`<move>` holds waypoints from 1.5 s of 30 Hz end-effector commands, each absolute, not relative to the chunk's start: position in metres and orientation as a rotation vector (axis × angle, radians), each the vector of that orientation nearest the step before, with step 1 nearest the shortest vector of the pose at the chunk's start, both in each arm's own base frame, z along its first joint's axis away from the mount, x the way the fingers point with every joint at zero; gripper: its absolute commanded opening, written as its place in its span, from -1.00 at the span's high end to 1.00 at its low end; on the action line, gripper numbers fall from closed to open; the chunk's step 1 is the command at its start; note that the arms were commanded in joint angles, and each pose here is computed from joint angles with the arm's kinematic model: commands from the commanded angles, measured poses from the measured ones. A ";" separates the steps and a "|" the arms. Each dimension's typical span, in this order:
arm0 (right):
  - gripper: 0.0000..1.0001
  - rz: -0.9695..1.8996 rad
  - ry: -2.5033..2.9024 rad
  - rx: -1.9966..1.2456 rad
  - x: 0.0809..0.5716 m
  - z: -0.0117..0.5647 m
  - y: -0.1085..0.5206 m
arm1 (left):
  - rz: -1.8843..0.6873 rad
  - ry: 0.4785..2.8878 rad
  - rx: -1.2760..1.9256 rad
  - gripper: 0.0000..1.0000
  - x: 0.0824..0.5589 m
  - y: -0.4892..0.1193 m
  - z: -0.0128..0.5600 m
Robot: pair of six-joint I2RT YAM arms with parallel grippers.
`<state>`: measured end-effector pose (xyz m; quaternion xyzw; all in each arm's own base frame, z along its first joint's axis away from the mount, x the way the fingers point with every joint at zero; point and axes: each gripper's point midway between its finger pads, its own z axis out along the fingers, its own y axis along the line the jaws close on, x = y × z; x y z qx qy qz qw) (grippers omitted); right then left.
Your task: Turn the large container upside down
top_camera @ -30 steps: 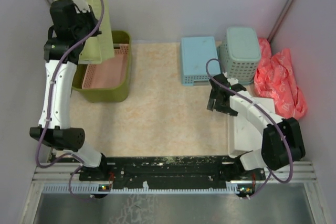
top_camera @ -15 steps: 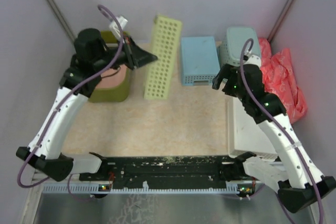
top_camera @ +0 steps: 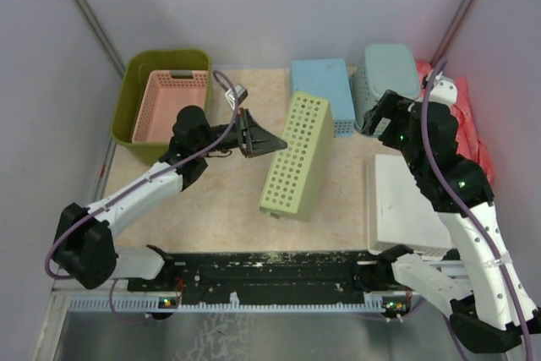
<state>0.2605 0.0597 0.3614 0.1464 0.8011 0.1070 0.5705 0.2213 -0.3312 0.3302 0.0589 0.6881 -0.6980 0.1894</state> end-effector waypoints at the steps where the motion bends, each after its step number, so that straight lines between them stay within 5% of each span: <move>1: -0.78 0.244 1.869 0.350 0.262 0.364 0.058 | -2.174 1.707 0.292 1.00 0.199 -0.336 0.371; 17: -0.78 0.278 1.927 0.342 0.265 0.339 0.068 | -2.312 1.934 0.144 1.00 0.199 -0.358 0.252; 28: -0.78 0.277 1.957 0.345 0.267 0.326 0.071 | -1.782 2.295 0.114 1.00 0.232 -0.339 0.152; 32: -0.78 0.273 1.961 0.344 0.269 0.323 0.071 | -1.512 2.436 0.123 0.77 0.248 -0.328 0.123; 35: -0.78 0.281 1.979 0.334 0.272 0.317 0.075 | -1.383 2.491 0.109 0.32 0.258 -0.323 0.108; 45: -0.78 0.259 2.201 0.287 0.257 0.249 0.084 | -1.028 2.575 0.220 -0.65 0.287 -0.308 0.097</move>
